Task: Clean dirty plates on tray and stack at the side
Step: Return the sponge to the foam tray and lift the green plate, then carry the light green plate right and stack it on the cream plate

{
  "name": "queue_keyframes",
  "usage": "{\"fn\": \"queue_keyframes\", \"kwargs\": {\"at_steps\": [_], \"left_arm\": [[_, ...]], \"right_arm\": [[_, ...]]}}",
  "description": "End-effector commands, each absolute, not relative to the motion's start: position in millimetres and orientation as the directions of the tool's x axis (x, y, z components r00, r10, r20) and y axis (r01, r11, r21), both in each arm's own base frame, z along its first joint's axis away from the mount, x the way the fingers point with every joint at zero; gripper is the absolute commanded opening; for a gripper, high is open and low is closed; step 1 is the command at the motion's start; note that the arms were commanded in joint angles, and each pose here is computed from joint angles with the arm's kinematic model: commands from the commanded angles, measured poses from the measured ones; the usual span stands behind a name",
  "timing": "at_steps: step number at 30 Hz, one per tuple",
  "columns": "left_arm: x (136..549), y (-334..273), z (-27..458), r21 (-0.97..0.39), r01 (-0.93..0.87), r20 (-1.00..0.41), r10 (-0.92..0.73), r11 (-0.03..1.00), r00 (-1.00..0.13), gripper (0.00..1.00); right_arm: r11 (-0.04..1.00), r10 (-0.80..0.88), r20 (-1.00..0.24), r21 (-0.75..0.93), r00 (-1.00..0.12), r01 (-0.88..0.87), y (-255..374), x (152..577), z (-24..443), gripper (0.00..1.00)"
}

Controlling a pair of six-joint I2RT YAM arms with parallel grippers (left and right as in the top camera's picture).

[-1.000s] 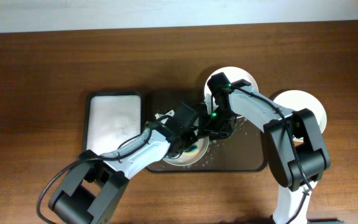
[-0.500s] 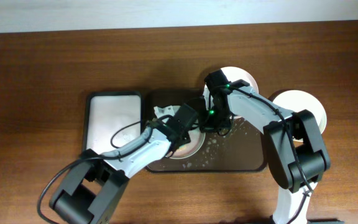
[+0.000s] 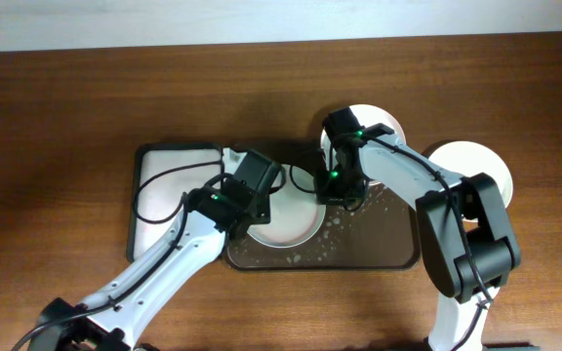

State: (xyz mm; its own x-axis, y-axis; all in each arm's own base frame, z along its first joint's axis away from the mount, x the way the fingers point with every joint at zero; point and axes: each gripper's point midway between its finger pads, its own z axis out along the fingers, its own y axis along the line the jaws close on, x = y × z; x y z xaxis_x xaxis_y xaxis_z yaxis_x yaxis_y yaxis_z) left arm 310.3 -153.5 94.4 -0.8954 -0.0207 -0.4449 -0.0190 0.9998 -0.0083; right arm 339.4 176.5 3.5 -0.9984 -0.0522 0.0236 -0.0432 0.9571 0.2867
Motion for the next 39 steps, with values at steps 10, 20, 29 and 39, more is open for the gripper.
{"fn": "queue_keyframes", "kwargs": {"at_steps": [10,20,29,39], "left_arm": [[329.3,-74.2,88.8,-0.095,-0.039,-0.348,-0.070,0.995,-0.935,0.00],[329.9,-21.2,51.6,-0.038,-0.080,-0.272,-0.087,0.996,-0.958,0.00],[330.8,-21.4,15.6,-0.025,-0.072,-0.196,-0.075,0.997,-0.978,0.00],[333.0,-21.6,16.0,-0.026,-0.072,-0.206,-0.076,0.997,-0.976,0.00]], "right_arm": [[0.975,-0.083,0.067,0.214,-0.994,-0.067,156.8,320.7,10.5,0.04],[0.991,-0.105,-0.278,-0.111,-0.955,-0.077,106.7,347.3,105.7,0.04],[0.930,-0.250,-0.356,-0.348,-0.900,-0.120,121.6,342.8,124.4,0.04],[0.832,-0.393,-0.481,-0.549,-0.783,-0.080,155.3,334.1,156.1,0.04]]}}
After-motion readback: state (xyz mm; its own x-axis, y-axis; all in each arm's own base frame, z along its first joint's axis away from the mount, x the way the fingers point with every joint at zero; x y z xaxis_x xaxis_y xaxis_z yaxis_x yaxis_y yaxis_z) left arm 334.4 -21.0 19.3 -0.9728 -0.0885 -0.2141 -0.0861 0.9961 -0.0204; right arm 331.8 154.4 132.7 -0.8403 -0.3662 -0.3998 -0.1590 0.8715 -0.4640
